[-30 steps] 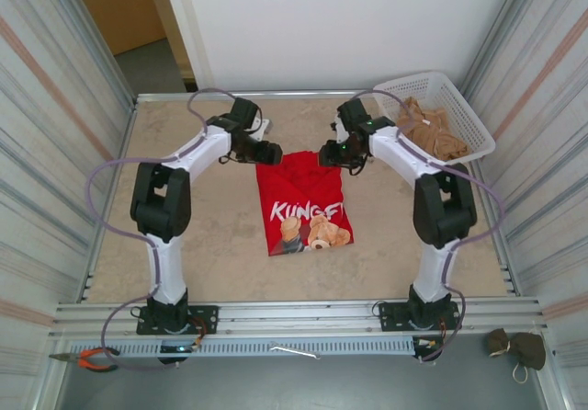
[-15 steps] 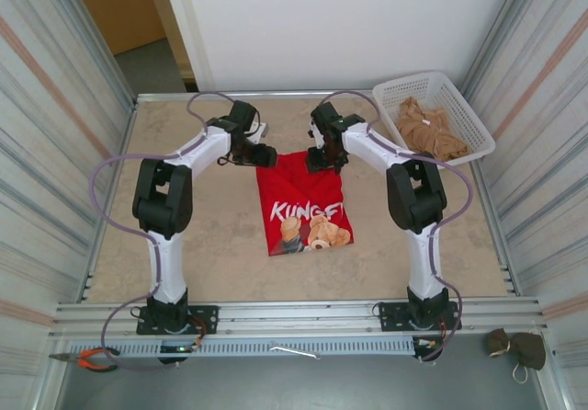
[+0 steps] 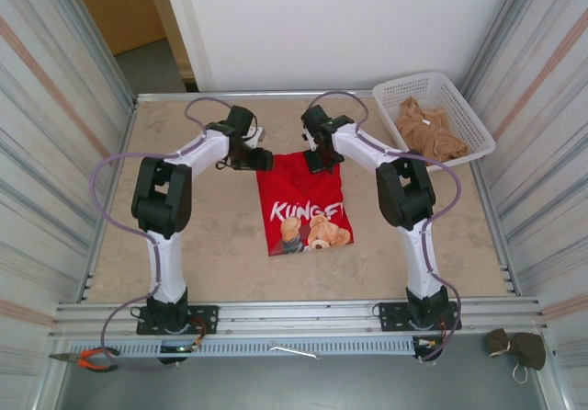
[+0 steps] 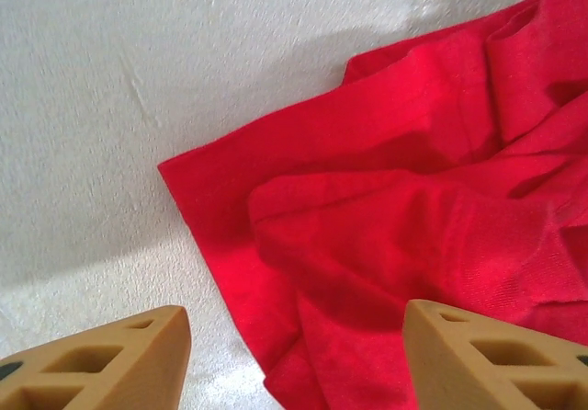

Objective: Fold the inside-out t-shirt

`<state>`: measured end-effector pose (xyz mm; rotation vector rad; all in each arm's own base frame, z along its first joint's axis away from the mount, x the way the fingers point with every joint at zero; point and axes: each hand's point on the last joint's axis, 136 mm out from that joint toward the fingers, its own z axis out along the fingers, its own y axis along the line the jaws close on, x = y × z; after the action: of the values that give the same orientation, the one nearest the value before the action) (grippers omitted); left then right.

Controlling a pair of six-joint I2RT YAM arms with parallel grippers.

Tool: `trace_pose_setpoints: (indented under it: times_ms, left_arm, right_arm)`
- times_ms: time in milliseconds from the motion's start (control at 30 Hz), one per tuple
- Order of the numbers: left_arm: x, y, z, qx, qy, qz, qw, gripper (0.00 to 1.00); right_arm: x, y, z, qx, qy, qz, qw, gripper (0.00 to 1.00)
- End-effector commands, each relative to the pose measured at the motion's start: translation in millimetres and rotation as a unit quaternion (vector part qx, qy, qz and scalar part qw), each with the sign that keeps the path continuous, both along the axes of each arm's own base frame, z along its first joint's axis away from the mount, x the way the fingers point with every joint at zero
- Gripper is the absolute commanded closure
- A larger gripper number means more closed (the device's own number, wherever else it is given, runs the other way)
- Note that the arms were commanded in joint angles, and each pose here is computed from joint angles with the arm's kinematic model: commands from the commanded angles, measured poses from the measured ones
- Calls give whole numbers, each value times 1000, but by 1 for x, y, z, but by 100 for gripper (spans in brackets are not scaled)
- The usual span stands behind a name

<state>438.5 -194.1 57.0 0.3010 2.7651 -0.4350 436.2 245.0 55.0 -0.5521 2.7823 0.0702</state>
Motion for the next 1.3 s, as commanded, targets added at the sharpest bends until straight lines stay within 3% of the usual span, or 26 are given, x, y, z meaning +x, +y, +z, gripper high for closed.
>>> trace_pose_setpoints:
  times_ms: [0, 400, 467, 533, 633, 700, 833, 867, 900, 967, 1067, 1267]
  left_arm:
    - [-5, 7, -13, -8, 15, 18, 1000, 39]
    - [-12, 13, -25, -2, 28, 25, 999, 41]
    - [-13, 15, -27, 1, 30, 27, 999, 42]
    - [-13, 19, -26, 2, 30, 31, 999, 42]
    - [-10, 28, -17, -1, 24, 48, 999, 42]
    - [-6, 32, -6, -12, 12, 62, 998, 40]
    - [6, 25, 22, -35, -26, 59, 997, 35]
    - [9, 21, 26, -38, -33, 50, 997, 34]
    - [14, 16, 30, -38, -40, 40, 998, 34]
    - [20, 6, 34, -30, -48, 15, 998, 33]
    - [26, -15, 35, -18, -62, -30, 997, 32]
    - [33, -46, 38, -5, -101, -89, 991, 30]
  right_arm:
    - [9, 5, 44, 32, -36, -8, 999, 100]
    - [44, 14, 71, 207, -15, -95, 974, 100]
    - [48, 13, 67, 215, -10, -107, 971, 88]
    - [49, 12, 58, 213, -1, -112, 971, 82]
    - [48, 7, 48, 206, 5, -118, 971, 86]
    - [48, 4, 44, 203, 4, -121, 972, 100]
    - [50, 3, 45, 203, -2, -120, 972, 100]
    - [51, 2, 45, 201, -3, -120, 972, 88]
    - [51, 3, 44, 197, -6, -118, 973, 70]
    - [51, -1, 41, 181, -12, -116, 977, 53]
    - [49, -6, 30, 154, -10, -113, 982, 46]
    - [48, -12, 15, 125, -2, -106, 986, 46]
